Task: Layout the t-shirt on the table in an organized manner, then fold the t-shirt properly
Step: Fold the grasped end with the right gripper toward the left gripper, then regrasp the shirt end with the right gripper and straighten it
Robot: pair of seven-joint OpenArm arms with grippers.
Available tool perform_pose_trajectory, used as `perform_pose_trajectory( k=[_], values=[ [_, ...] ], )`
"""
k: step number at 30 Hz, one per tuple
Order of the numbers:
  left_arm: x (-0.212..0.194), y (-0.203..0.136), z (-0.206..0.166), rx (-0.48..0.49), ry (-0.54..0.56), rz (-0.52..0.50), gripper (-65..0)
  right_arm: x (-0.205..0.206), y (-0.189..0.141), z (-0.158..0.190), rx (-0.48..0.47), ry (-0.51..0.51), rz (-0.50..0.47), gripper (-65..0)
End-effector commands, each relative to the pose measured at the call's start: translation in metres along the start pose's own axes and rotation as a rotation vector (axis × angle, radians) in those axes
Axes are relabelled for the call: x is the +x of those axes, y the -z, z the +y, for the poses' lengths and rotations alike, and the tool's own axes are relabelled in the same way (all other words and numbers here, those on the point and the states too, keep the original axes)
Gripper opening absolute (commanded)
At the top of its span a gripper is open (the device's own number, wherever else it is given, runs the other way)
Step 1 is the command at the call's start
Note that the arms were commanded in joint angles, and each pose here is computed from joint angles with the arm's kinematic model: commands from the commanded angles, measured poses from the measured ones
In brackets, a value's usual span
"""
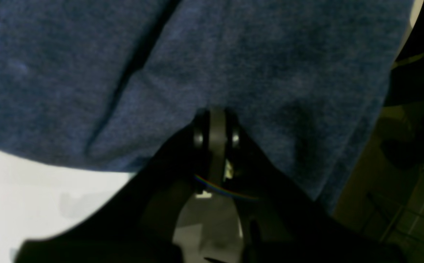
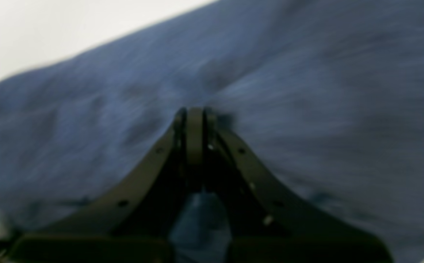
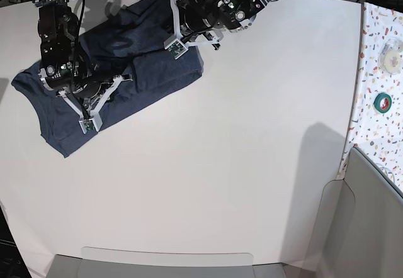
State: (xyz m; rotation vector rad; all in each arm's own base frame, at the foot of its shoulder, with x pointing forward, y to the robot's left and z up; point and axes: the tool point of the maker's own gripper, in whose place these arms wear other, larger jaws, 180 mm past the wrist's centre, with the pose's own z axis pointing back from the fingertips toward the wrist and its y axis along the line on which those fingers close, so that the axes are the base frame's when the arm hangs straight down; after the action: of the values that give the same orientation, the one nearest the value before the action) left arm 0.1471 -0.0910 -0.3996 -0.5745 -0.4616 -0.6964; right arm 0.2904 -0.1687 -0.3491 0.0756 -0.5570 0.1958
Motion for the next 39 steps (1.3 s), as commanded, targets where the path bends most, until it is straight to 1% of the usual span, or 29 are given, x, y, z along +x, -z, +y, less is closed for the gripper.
perform_pose_trajectory(
  k=[1, 3, 4, 7, 9, 14, 15, 16, 19, 22, 24, 28, 30, 32, 35, 39],
  values=[
    [0.004, -0.003, -0.003, -0.008, 0.008, -0.009, -63.3, 0.020, -0.009, -0.008, -0.039, -0.023, -0.066, -65.0],
    [0.009, -0.007, -0.007, -0.015, 0.009, -0.029, -62.9, 0.029, -0.014, -0.012, -0.075, -0.038, -0.093, -65.0],
    [0.014, -0.010, -0.010, -0.020, 0.015, -0.046, -62.0, 0.034, -0.017, -0.013, -0.082, -0.027, -0.113, -65.0],
    [0.022, -0.016, -0.016, -0.033, 0.026, -0.074, -58.0, 0.040, -0.025, -0.031, -0.103, 0.073, -0.155, -65.0],
    [0.023, -0.017, -0.018, -0.038, 0.027, -0.073, -56.3, 0.046, -0.033, -0.047, -0.120, 0.147, -0.194, -65.0],
    [0.020, -0.017, -0.019, -0.044, 0.036, -0.060, -56.1, 0.054, -0.054, -0.083, -0.126, 0.292, -0.277, -65.0],
    [0.017, -0.017, -0.018, -0.042, 0.038, -0.044, -56.1, 0.053, -0.057, -0.091, -0.121, 0.324, -0.287, -65.0],
    [0.016, -0.017, -0.017, -0.040, 0.040, -0.036, -56.1, 0.051, -0.059, -0.099, -0.119, 0.335, -0.288, -65.0],
    [0.019, -0.018, -0.014, -0.028, 0.034, -0.042, -55.9, 0.038, -0.055, -0.125, -0.096, 0.336, -0.254, -64.5],
    [0.022, -0.020, -0.015, -0.030, 0.036, -0.054, -55.5, 0.018, -0.044, -0.150, -0.080, 0.356, -0.199, -56.4],
    [0.023, -0.020, -0.014, -0.029, 0.038, -0.055, -53.2, 0.011, -0.042, -0.165, -0.083, 0.350, -0.181, -51.1],
    [0.023, -0.020, -0.014, -0.029, 0.038, -0.055, -46.3, 0.000, -0.050, -0.193, -0.111, 0.319, -0.161, -41.9],
    [0.023, -0.021, -0.014, -0.028, 0.037, -0.055, -44.7, 0.001, -0.057, -0.203, -0.122, 0.298, -0.164, -37.6],
    [0.023, -0.021, -0.014, -0.028, 0.037, -0.055, -44.4, 0.000, -0.060, -0.215, -0.127, 0.289, -0.155, -32.4],
    [0.023, -0.021, -0.014, -0.028, 0.037, -0.055, -44.4, -0.001, -0.057, -0.229, -0.118, 0.297, -0.138, -28.0],
    [0.023, -0.021, -0.014, -0.028, 0.037, -0.057, -44.4, -0.004, -0.041, -0.238, -0.062, 0.358, -0.116, -27.9]
  ],
)
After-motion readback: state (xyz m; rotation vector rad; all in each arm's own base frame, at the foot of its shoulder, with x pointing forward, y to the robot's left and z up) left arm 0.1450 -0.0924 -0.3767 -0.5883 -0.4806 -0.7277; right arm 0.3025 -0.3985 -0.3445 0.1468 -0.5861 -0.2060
